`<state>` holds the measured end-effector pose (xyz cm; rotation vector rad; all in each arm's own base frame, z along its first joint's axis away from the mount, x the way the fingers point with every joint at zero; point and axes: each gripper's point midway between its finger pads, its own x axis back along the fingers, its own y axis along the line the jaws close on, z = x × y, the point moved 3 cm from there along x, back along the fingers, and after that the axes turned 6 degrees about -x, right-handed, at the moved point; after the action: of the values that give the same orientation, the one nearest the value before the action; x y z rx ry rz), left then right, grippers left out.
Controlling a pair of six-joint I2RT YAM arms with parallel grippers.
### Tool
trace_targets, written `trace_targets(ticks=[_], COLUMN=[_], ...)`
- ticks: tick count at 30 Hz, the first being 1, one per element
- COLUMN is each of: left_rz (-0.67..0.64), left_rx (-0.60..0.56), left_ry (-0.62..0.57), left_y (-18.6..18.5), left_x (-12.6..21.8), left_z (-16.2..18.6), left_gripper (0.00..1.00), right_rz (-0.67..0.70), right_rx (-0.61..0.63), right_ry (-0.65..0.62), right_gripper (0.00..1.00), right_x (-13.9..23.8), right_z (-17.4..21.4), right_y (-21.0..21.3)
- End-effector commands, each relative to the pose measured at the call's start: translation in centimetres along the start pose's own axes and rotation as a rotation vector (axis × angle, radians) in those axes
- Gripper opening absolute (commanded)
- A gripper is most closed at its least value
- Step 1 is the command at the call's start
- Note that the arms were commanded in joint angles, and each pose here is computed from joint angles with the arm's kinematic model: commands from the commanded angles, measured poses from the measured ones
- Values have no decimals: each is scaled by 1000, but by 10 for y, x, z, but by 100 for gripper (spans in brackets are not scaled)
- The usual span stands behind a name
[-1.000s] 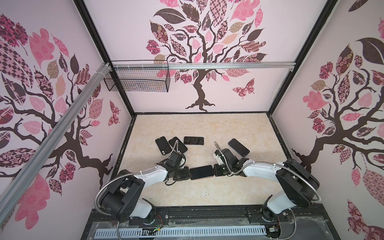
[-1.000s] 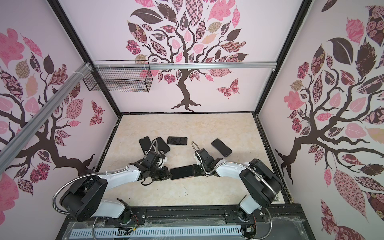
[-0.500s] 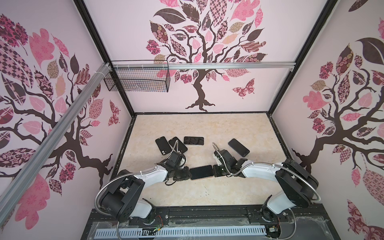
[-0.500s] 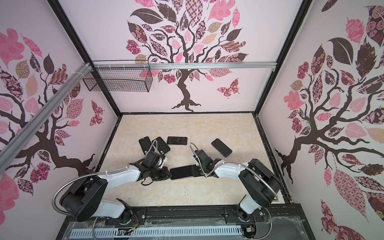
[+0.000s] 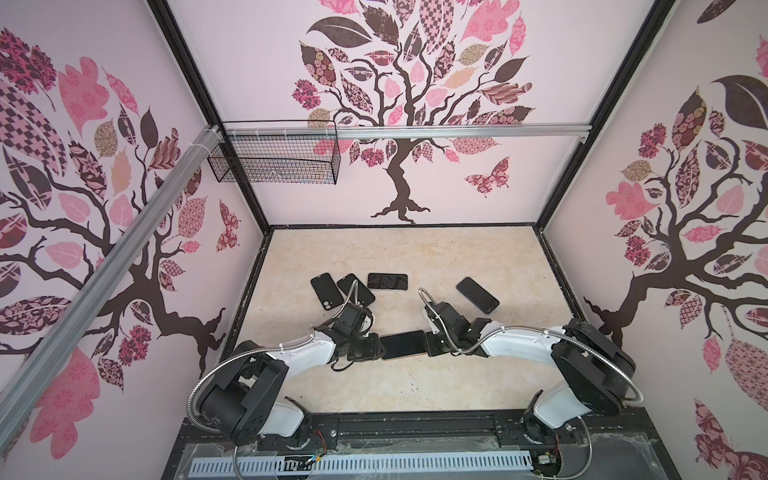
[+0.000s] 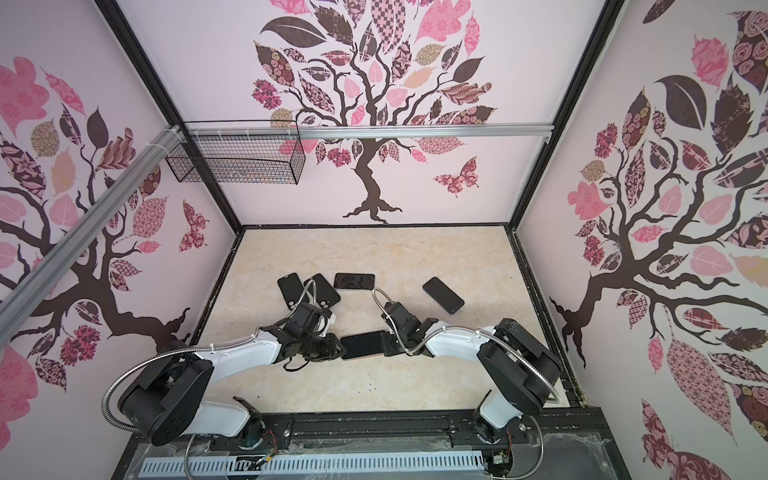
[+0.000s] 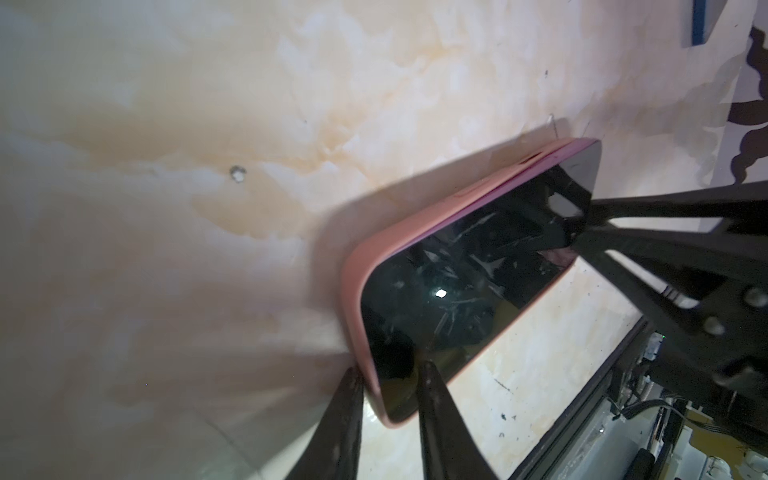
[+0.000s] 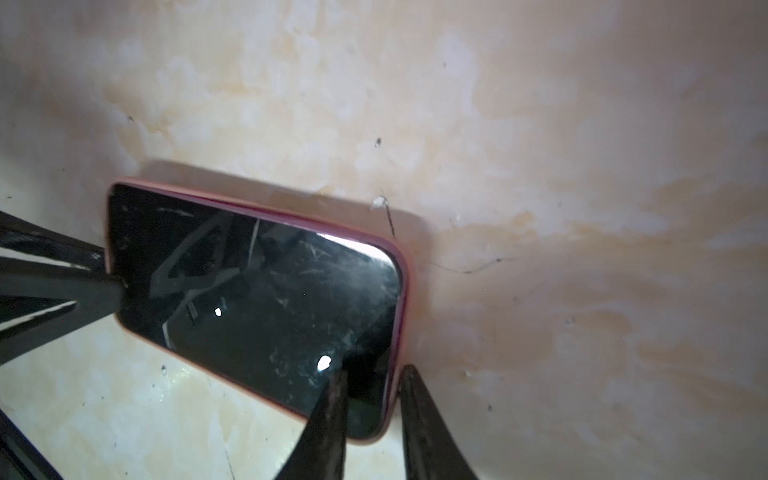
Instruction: Put the phone into the phone case
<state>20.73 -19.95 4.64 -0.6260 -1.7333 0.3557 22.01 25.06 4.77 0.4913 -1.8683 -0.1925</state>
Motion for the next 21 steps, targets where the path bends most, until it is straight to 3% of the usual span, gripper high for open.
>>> trace_targets(ticks=[1, 14, 21], left_rz=[-22, -26, -8], left_rx=[-26, -6, -7], left_ry=[-24, -105, -121], left_y=[2, 3, 1], left_x=[-2, 17, 23], left_z=[-2, -30, -41], left_gripper=[31, 41, 40], right_rz=[105, -32, -96], right_rx=[13, -24, 3], right_ry=[127, 3, 1], right_gripper=[29, 32, 31], right_x=[1, 41, 39], right_z=[28, -26, -42], right_y=[-23, -14, -6])
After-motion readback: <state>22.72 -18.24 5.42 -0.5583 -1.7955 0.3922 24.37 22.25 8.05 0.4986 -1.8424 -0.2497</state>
